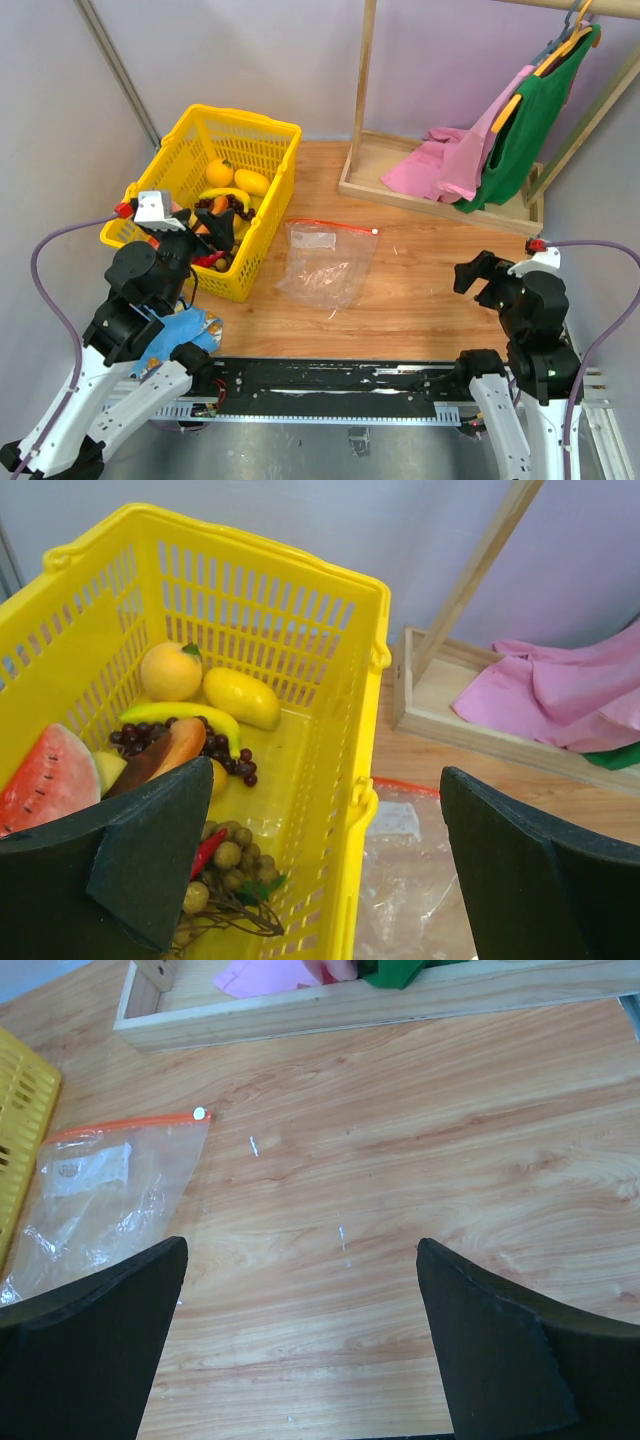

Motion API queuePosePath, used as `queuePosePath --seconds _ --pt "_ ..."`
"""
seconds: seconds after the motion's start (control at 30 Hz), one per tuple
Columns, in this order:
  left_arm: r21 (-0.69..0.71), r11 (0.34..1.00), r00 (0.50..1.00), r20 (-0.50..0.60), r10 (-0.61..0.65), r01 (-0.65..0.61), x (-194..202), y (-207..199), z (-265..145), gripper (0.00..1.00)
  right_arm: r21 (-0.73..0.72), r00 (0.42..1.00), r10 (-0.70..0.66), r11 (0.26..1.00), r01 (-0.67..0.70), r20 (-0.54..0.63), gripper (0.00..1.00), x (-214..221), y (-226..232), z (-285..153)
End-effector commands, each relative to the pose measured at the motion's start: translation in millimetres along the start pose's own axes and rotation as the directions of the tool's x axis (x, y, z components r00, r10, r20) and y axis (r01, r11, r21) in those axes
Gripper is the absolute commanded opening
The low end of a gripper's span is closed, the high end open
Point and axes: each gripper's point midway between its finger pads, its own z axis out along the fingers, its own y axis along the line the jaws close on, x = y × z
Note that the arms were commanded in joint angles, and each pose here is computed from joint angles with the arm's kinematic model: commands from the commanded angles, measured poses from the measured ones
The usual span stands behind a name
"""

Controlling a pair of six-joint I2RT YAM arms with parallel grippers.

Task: Place the food in the zip-top bag and seal the zipper
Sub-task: Pick up the zipper food storage bag at the center of the board.

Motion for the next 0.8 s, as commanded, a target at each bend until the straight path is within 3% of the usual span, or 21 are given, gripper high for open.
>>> queuePosePath --seconds 0.0,0.2,0.43,0.77 --pt "0.032 0.999 1.0 0.006 0.007 -0.008 -3.3 -8.6 3.6 0.99 -0.021 1.0 0.007 1.0 -0.007 -0.017 0.98 2.1 5.0 1.8" --pt "0.068 0.997 0.999 -0.011 0.033 -0.033 0.1 -16.9 8.5 0.99 -0.021 0.997 0.07 0.997 -0.071 -0.037 0.98 15.6 5.2 14.6" --pt "0.094 0.995 0.999 -0.035 0.021 -0.018 7.7 -23.4 11.2 0.99 -0.212 0.991 0.071 0.973 -0.093 -0.113 0.98 35.2 38.8 37.1" --pt "0.269 0.963 0.985 -0.158 0.064 -0.019 41.1 -58.7 17.5 0.99 -0.336 0.933 0.154 0.903 -0.266 -0.325 0.99 80.2 88.7 83.0"
